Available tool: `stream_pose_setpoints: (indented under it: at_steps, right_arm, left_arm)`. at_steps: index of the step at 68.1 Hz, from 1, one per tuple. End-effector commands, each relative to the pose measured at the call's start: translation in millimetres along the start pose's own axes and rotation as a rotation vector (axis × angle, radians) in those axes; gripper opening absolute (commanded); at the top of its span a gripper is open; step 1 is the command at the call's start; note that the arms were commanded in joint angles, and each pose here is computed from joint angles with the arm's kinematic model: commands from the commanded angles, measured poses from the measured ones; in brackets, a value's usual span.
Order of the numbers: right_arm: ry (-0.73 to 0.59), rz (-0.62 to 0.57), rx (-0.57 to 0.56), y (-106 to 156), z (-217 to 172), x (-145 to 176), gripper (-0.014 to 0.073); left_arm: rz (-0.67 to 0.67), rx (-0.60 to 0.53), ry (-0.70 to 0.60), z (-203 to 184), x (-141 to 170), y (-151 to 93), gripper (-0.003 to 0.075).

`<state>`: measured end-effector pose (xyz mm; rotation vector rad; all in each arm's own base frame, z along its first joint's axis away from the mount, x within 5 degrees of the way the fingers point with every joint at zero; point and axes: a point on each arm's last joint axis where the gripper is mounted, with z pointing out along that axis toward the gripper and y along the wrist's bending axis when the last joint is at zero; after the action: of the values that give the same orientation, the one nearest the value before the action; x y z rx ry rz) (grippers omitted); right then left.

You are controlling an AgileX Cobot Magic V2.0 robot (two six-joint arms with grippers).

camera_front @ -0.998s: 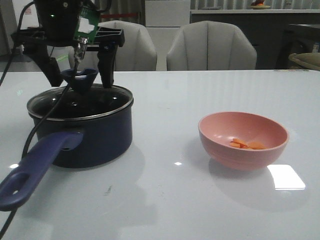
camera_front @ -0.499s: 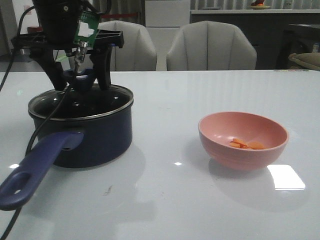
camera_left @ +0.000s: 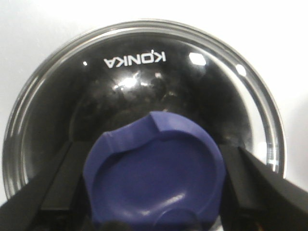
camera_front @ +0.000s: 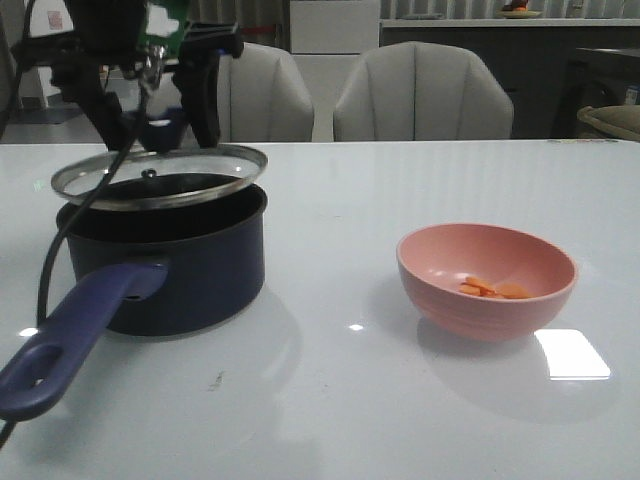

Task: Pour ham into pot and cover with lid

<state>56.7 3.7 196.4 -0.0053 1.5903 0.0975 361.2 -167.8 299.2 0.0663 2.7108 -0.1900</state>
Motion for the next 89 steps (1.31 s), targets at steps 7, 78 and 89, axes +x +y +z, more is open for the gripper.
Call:
stream_pose_setpoints:
  at_steps: [7,78,89]
  right_arm:
    - [-0.114,-0.007,-0.009,0.8,-2.4,-11.0,0.0162]
    - [-0.114,-0.007,-0.009,0.8,-2.4,-11.0,0.0162]
    - [-0.114,-0.007,-0.009,0.8,-2.4,-11.0,0.0162]
  left_arm:
    - [0.018,0.020,-0.157,-58.4,-11.9,18.5,0.0298]
    - [-0.249,-0.103,-0.031,28.1,57.6,214.8,0.0302]
    - [-0.251,-0.107,-0.018,41.9,57.5,218.0,0.0304]
